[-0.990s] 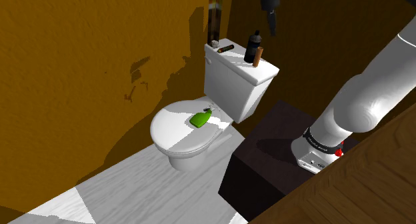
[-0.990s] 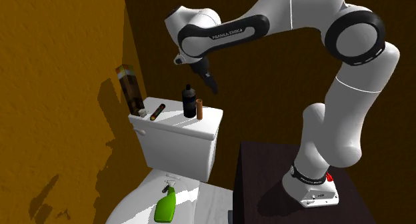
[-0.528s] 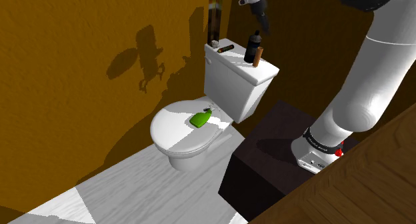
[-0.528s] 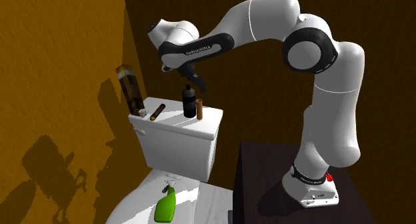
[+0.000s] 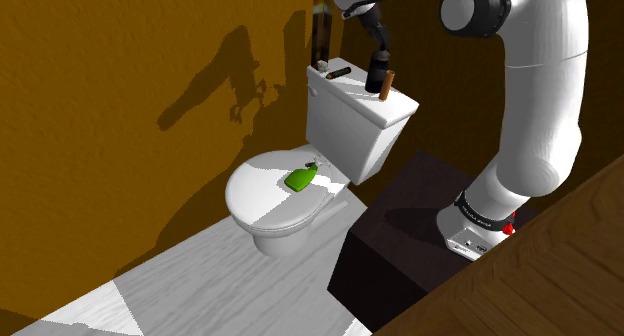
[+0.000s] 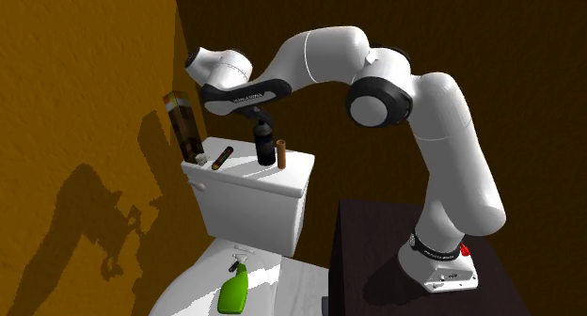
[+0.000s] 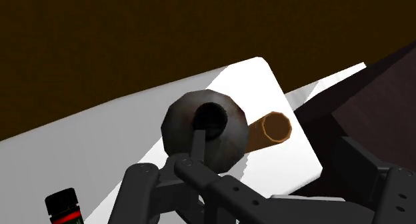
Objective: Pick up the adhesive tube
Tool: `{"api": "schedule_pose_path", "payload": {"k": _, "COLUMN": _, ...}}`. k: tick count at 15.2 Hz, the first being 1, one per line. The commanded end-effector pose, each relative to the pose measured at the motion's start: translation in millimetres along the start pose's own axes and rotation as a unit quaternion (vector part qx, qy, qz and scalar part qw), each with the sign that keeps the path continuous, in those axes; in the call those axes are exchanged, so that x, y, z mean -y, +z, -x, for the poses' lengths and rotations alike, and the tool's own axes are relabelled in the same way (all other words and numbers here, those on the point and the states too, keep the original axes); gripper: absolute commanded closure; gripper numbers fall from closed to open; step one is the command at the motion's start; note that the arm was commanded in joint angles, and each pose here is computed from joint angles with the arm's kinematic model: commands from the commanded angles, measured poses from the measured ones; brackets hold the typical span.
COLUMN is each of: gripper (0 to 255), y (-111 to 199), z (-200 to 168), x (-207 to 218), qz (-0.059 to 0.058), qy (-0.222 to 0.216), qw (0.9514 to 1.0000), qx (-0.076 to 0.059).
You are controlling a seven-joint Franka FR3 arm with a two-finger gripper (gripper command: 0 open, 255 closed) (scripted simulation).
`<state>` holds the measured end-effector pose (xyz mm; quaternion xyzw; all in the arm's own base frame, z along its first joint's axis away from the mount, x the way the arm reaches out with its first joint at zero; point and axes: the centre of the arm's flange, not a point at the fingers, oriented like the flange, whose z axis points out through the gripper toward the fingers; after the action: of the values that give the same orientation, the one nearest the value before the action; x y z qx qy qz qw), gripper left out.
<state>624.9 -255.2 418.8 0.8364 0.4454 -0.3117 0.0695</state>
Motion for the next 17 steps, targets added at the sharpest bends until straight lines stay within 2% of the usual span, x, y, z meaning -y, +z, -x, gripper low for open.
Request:
{"api": "schedule_pose_path", "payload": {"k": 1, "gripper": 0, "y": 12, "z": -17, "x": -23, "qz": -0.002, "qy": -0.027, "qw": 0.9995, "qx": 0.014}}
{"api": "schedule_pose_path", "payload": {"k": 10, "gripper": 0, "y": 44, "z": -40, "x": -30, "qz": -0.002, "qy": -0.027, "qw": 0.9995, "qx": 0.014}}
{"api": "schedule_pose_path", "payload": {"k": 11, "gripper": 255, "y": 44, "z": -40, "x": -30, "qz": -0.002, "qy": -0.027, "qw": 0.9995, "qx": 0.014}}
{"api": "schedule_pose_path", "payload": {"k": 17, "gripper": 255, "y": 43, "z": -39, "x": -30, "qz": -0.002, "qy": -0.027, "qw": 0.9995, "qx": 0.014}}
